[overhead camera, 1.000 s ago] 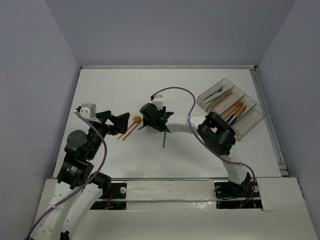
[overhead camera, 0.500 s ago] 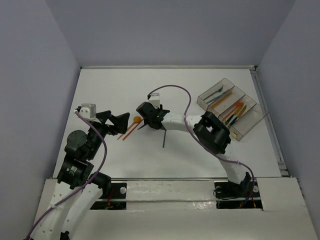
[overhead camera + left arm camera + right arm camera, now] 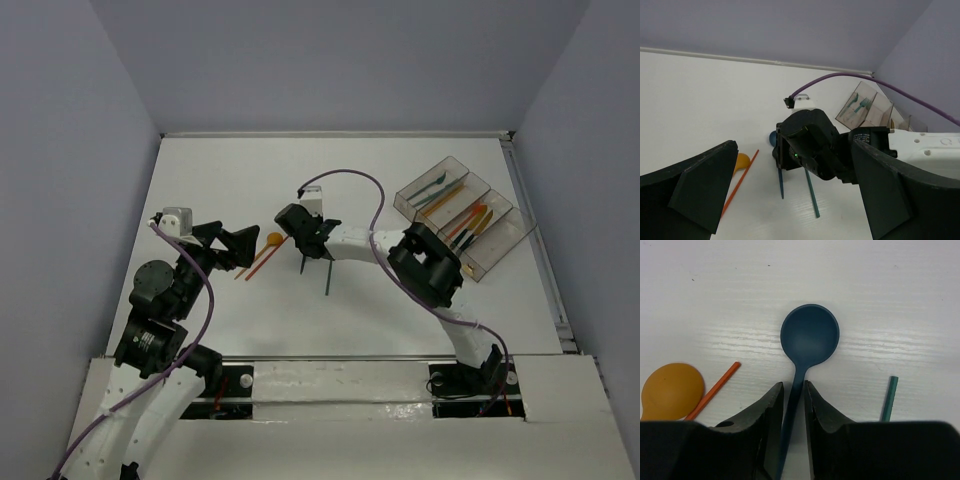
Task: Sort the eating utensils into containers
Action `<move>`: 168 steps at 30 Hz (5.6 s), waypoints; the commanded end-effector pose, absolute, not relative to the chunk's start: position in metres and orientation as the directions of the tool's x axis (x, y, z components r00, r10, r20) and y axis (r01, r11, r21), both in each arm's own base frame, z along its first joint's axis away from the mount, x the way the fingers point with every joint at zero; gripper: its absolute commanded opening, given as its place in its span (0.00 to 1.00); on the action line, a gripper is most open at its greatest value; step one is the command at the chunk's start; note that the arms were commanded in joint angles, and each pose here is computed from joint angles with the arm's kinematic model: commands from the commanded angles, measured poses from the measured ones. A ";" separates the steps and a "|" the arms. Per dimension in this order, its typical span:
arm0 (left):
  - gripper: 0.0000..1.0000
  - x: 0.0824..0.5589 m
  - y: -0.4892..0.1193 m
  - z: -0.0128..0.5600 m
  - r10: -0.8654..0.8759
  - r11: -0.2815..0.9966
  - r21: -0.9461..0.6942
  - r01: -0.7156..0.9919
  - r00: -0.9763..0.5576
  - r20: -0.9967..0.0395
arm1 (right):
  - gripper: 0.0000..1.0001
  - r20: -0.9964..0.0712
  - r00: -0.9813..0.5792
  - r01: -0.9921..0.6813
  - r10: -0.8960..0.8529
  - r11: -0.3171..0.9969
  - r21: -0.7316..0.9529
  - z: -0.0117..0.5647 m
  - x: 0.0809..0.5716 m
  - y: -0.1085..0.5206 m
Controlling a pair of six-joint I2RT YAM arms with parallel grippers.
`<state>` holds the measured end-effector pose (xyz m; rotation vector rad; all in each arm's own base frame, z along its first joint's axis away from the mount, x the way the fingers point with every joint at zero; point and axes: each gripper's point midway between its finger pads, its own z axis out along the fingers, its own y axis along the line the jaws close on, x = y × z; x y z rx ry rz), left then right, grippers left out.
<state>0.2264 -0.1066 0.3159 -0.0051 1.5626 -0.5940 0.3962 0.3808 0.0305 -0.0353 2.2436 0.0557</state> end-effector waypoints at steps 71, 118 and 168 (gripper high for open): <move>0.99 0.249 -0.105 0.307 -0.348 0.874 -0.367 0.318 -0.119 -0.930 | 0.66 -0.882 -0.364 -0.069 0.300 0.935 0.347 0.206 0.456 0.213; 0.99 0.237 -0.089 0.320 -0.383 0.883 -0.382 0.271 -0.053 -0.922 | 0.45 -0.715 -0.697 -0.255 0.053 0.914 0.317 0.028 0.363 0.515; 0.99 0.235 -0.071 0.331 -0.390 0.904 -0.381 0.197 0.011 -0.921 | 0.11 -0.732 -0.644 -0.278 -0.222 0.959 -0.046 -0.034 0.346 0.481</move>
